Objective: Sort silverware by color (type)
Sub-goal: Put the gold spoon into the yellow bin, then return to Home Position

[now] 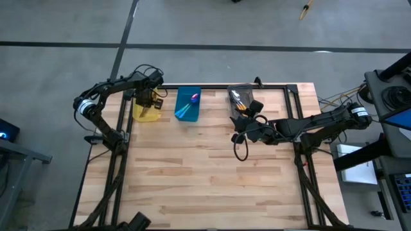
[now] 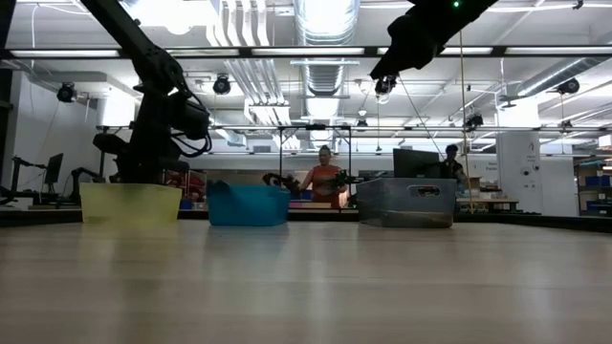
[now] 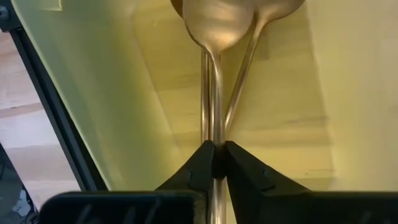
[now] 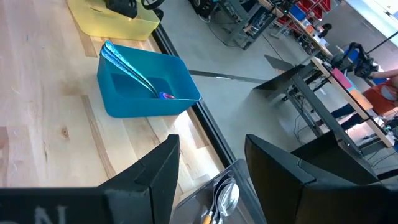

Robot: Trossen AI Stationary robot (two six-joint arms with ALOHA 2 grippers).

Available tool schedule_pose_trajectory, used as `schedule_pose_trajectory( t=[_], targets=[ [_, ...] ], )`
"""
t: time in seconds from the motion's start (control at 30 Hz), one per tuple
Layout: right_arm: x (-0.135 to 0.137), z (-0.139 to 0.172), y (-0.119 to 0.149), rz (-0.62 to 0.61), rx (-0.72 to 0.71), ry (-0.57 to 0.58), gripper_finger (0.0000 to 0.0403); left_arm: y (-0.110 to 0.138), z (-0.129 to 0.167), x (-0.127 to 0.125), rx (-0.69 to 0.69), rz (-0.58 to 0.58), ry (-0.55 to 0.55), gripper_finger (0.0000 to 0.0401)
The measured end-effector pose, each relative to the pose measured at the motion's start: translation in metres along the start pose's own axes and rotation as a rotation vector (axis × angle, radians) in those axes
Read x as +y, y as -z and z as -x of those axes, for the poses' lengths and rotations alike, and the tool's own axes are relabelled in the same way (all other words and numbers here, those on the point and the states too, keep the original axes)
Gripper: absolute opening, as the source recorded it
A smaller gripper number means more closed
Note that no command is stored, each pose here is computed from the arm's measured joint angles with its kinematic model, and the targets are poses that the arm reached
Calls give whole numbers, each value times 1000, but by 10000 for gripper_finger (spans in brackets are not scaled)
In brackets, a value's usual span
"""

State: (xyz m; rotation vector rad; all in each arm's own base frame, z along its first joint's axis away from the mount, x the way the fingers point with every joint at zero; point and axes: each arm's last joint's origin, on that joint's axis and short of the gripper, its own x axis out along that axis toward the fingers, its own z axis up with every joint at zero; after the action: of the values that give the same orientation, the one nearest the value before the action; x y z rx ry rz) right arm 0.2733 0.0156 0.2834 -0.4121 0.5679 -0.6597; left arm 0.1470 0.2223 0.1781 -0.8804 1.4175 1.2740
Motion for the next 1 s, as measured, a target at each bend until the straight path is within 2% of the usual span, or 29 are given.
schedule_pose_trajectory(
  t=[0.37, 0.5, 0.6, 0.7, 0.8, 0.9, 1.0],
  targets=[
    [0, 0, 0, 0, 1, 0, 173, 2, 3, -1, -3, -53, 0, 87],
    [0, 0, 0, -3, 0, -5, 173, 11, 17, -5, -48, -105, 17, 95],
    [2, 0, 0, -1, -10, -71, 173, 22, 34, -13, -120, -159, 44, 96],
    [3, 0, -1, 3, -24, -114, 173, 40, 57, -23, -239, -233, 75, 96],
    [4, 0, -1, -5, -36, -126, 173, 69, 78, -36, -386, -327, 120, 96],
    [7, -1, 4, 6, -32, -172, 173, 105, 98, -49, -538, -446, 237, 96],
    [10, -1, 9, -4, -46, -215, 173, 147, 108, -61, -698, -629, 388, 96]
  ],
)
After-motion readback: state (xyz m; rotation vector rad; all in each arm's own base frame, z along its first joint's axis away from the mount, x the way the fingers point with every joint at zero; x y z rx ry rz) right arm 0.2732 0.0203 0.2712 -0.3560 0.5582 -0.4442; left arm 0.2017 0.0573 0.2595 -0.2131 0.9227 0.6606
